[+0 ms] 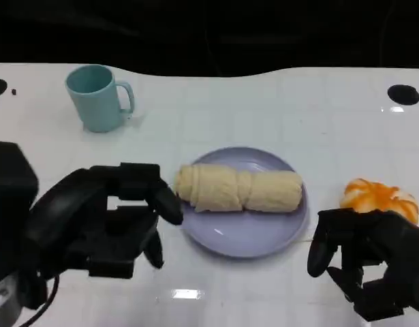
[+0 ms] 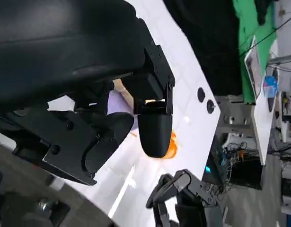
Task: Grasp the towel on the left side of the plate with the left hand and place it into the plate.
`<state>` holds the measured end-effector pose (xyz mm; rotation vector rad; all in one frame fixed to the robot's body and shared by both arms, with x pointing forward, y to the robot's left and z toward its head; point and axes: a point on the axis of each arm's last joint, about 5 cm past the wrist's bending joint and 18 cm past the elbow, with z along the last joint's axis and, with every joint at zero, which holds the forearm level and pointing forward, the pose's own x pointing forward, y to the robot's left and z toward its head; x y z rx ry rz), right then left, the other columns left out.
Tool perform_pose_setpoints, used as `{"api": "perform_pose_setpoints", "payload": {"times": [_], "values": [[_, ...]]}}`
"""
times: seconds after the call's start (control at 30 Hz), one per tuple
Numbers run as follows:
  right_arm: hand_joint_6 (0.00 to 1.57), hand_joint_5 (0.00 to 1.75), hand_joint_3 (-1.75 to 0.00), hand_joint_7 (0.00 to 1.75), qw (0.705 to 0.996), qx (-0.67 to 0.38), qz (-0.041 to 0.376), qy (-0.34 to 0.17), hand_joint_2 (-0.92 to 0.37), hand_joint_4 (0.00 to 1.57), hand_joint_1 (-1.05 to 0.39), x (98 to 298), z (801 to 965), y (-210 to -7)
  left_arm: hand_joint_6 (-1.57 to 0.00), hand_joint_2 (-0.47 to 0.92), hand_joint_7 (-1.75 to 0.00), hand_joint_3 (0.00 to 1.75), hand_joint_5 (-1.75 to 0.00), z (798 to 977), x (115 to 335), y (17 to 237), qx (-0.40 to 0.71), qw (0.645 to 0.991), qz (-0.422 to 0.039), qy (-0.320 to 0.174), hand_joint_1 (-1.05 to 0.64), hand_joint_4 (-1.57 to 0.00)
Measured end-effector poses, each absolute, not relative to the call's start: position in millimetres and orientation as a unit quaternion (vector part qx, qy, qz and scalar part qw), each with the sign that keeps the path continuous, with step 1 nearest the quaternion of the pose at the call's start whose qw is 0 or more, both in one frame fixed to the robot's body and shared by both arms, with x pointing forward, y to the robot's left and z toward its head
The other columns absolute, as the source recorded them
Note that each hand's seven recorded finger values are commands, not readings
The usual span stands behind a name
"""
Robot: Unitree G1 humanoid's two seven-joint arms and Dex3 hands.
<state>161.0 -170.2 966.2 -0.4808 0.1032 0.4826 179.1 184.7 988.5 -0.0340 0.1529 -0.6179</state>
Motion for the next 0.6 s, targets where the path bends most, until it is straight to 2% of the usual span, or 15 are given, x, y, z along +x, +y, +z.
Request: {"api": "perform_pose_setpoints", "payload": {"times": [0.1,0.3,0.6], "values": [[0.70,1.75,-1.12,1.45,0.943,-0.234,0.232,0.050,-0.54,0.74,0.01,162,966.6,-175,-0.71,0.58,-1.51,1.16,-1.74,982.5,176,185,-0.050,0.949,-0.291,0.113,-0.13,-0.73],[0.70,1.75,-1.12,1.45,0.941,-0.237,0.235,0.054,-0.55,0.74,0.01,162,964.9,-180,-0.66,0.63,-1.61,1.07,-1.75,968.5,177,181,-0.116,0.938,-0.273,0.178,-0.16,-0.75],[0.69,1.75,-1.12,1.46,0.941,-0.239,0.233,0.058,-0.55,0.75,0.03,163,962.4,-182,-0.65,0.65,-1.66,1.08,-1.75,957.5,186,183,-0.147,0.935,-0.246,0.211,-0.13,-0.78]]}}
